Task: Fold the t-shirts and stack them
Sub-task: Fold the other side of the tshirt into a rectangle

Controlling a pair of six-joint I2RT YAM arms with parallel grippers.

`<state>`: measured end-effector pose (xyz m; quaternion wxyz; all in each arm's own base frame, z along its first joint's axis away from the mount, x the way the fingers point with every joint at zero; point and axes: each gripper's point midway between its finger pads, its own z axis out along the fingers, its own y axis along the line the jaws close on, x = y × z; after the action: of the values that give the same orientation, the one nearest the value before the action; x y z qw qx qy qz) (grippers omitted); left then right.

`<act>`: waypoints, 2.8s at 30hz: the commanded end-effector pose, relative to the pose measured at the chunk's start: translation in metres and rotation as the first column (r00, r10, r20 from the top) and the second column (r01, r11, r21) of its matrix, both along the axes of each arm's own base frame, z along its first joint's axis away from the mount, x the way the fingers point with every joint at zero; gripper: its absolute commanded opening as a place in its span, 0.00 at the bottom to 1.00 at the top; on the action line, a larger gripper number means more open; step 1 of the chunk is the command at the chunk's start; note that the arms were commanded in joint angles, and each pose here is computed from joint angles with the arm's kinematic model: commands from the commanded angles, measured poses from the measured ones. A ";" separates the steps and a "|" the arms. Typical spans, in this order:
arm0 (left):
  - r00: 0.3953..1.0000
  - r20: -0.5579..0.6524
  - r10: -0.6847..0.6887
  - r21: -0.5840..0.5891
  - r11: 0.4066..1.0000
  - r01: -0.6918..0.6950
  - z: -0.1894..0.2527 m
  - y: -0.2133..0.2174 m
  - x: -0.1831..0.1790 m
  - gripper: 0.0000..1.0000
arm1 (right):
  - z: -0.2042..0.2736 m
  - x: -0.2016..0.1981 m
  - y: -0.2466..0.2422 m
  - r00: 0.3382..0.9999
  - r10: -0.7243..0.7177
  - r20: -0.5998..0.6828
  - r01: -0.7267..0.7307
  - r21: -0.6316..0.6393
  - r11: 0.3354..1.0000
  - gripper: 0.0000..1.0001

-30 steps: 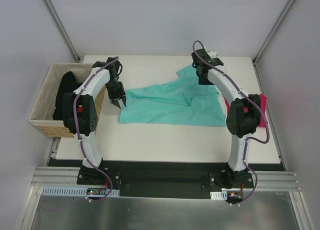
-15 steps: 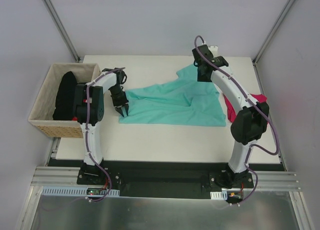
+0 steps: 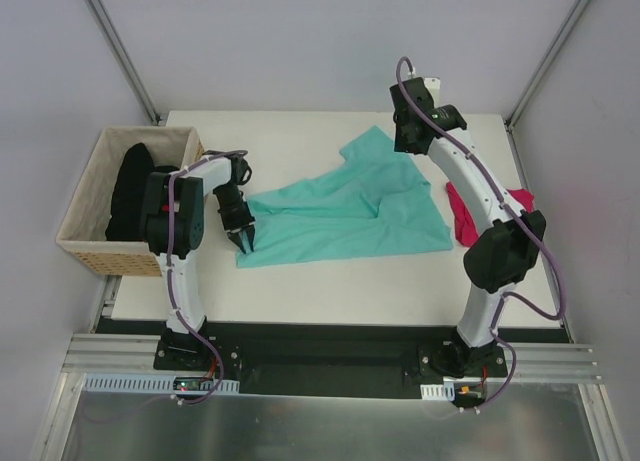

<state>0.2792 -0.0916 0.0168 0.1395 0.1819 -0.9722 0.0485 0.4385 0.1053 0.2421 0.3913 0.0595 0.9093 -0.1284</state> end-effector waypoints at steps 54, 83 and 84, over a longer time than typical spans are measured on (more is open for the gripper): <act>0.911 0.404 0.084 -0.101 0.994 -0.047 0.105 -0.018 0.135 0.38 | -0.097 0.045 0.002 0.962 0.128 -0.243 -0.075 0.217 0.973 0.38; 0.889 0.446 0.107 -0.106 0.992 -0.066 0.143 -0.011 0.119 0.38 | -0.187 0.074 -0.035 0.930 0.026 -0.366 0.178 0.514 0.839 0.04; 0.889 0.445 0.105 -0.097 0.993 -0.068 0.144 -0.009 0.116 0.38 | -0.192 0.073 -0.035 0.926 0.028 -0.375 0.186 0.520 0.834 0.03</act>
<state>0.4117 -0.1088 0.1226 -0.0615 0.1961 -0.9697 0.1320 0.5018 0.0662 0.0494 0.1708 0.1658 0.9673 0.0874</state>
